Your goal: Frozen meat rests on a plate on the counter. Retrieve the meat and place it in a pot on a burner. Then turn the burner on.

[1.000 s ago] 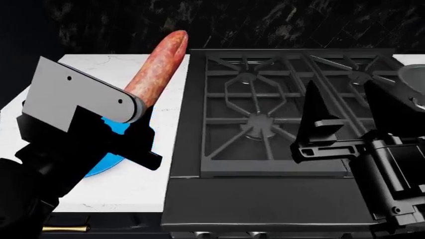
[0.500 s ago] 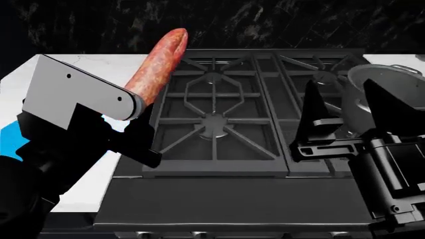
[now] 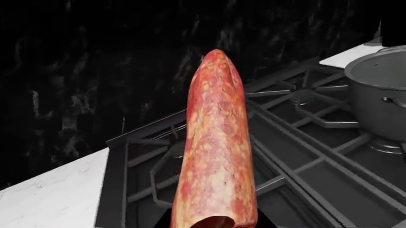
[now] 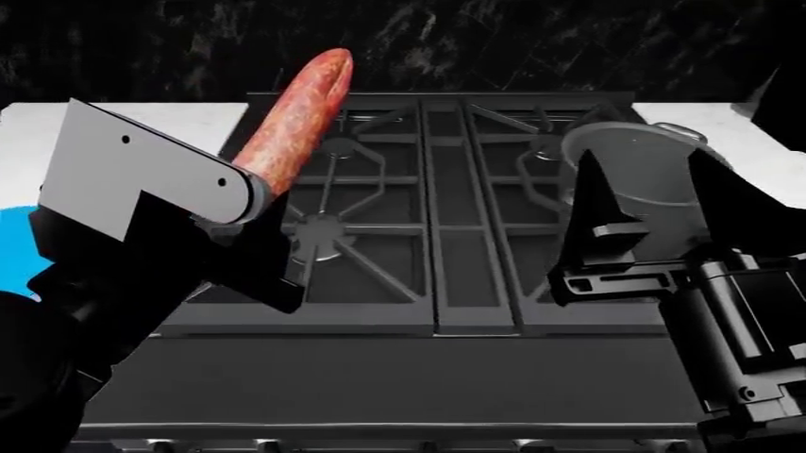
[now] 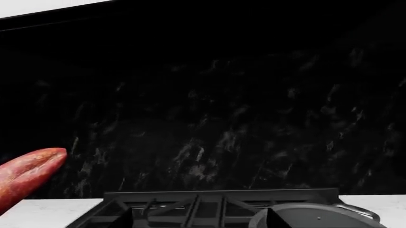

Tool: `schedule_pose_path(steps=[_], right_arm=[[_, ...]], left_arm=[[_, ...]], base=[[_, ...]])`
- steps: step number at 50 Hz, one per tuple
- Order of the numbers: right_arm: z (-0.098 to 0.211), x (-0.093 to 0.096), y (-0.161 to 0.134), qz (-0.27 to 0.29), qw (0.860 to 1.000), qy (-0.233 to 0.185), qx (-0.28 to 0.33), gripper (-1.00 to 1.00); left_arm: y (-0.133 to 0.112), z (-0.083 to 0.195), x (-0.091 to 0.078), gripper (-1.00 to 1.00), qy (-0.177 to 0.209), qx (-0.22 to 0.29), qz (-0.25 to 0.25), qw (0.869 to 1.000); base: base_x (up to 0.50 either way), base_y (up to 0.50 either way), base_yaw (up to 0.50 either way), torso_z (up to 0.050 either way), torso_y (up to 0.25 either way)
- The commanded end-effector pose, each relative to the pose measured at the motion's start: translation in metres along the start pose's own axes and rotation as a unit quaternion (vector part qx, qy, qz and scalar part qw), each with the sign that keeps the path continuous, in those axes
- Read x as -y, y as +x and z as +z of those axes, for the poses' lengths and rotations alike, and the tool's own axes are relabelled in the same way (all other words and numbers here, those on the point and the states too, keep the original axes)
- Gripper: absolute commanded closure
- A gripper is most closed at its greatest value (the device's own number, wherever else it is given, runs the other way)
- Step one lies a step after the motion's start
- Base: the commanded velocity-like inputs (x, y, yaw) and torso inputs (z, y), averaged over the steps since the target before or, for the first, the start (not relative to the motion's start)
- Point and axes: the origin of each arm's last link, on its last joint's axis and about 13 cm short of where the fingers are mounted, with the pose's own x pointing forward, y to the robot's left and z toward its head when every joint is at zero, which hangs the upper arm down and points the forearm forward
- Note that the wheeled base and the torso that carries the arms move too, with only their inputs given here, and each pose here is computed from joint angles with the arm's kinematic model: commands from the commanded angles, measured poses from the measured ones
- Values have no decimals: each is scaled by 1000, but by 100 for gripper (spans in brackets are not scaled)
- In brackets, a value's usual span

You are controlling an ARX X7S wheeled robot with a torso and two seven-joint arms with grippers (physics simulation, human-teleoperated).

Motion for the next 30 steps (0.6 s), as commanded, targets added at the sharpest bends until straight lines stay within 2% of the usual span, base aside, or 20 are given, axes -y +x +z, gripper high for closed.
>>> schedule_pose_path(steps=[1, 30], right_arm=[[-1, 0, 0, -2, 1000, 1, 0, -100], [-3, 0, 2, -1, 1000, -1, -1, -100]], left_arm=[[0, 1, -1, 100, -2, 4, 4, 1000], [2, 3, -2, 100, -3, 5, 2, 1000]], base=[[0, -355, 0, 0, 0], [0, -358, 0, 0, 0]])
